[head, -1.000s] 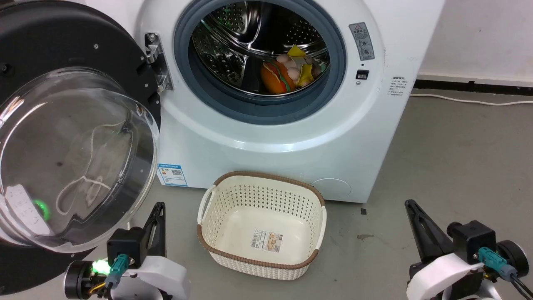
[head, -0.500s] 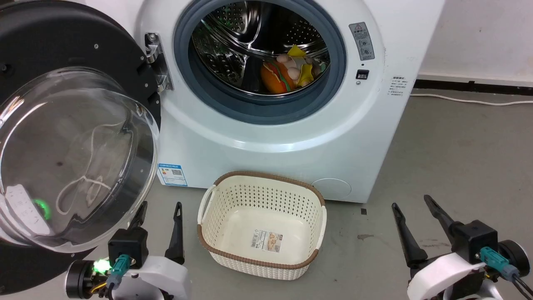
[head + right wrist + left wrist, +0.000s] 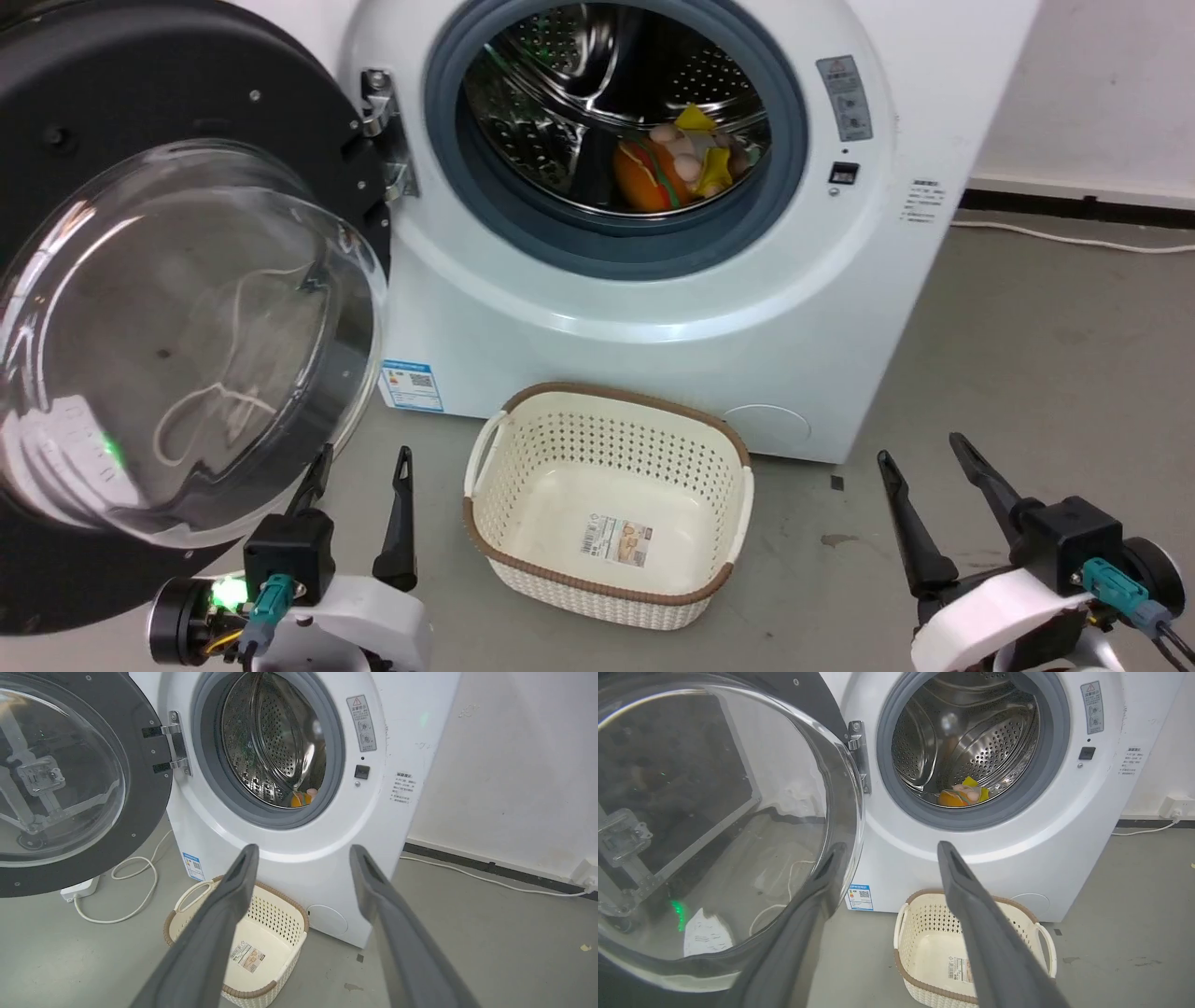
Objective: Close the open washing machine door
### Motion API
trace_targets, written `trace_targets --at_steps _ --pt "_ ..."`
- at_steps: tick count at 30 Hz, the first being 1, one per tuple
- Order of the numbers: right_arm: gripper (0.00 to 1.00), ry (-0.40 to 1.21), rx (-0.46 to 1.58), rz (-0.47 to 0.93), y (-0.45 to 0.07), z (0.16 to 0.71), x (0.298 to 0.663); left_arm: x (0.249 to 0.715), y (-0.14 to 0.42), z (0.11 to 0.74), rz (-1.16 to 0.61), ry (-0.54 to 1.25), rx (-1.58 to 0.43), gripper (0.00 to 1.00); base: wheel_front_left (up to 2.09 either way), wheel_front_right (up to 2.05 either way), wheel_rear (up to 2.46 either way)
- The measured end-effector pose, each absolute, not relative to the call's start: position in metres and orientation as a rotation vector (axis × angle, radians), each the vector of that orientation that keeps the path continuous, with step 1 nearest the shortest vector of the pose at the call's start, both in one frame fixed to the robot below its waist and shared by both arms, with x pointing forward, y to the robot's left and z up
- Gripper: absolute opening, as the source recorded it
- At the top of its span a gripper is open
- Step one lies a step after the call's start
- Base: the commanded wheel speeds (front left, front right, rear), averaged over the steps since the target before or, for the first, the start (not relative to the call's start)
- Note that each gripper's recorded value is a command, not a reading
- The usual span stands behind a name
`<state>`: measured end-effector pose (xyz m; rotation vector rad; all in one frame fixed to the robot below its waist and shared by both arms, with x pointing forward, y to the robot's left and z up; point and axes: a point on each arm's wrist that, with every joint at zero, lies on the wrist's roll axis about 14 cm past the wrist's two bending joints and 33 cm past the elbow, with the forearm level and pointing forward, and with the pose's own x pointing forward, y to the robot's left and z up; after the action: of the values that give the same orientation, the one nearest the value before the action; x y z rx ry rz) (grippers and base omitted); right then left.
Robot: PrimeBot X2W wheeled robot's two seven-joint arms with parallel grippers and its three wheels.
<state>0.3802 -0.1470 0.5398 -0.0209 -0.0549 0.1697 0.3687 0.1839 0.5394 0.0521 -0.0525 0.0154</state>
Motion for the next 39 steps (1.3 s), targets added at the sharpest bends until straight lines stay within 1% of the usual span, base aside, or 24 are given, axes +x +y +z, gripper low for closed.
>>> trace_targets --at_steps 14,28,39 --pt "1.0 -0.08 0.012 0.282 -0.108 0.543 0.388 0.349 0.213 0.548 0.098 -0.093 0.072 1.0 0.0 0.0 0.0" --pt "1.0 -0.049 0.029 0.408 -0.064 0.528 0.392 0.326 0.243 0.541 0.21 -0.085 0.079 1.0 0.0 0.0 0.0" --pt "1.0 -0.055 0.048 0.503 -0.031 0.527 0.395 0.309 0.259 0.544 0.278 -0.105 0.085 1.0 -0.03 -0.03 -0.03"
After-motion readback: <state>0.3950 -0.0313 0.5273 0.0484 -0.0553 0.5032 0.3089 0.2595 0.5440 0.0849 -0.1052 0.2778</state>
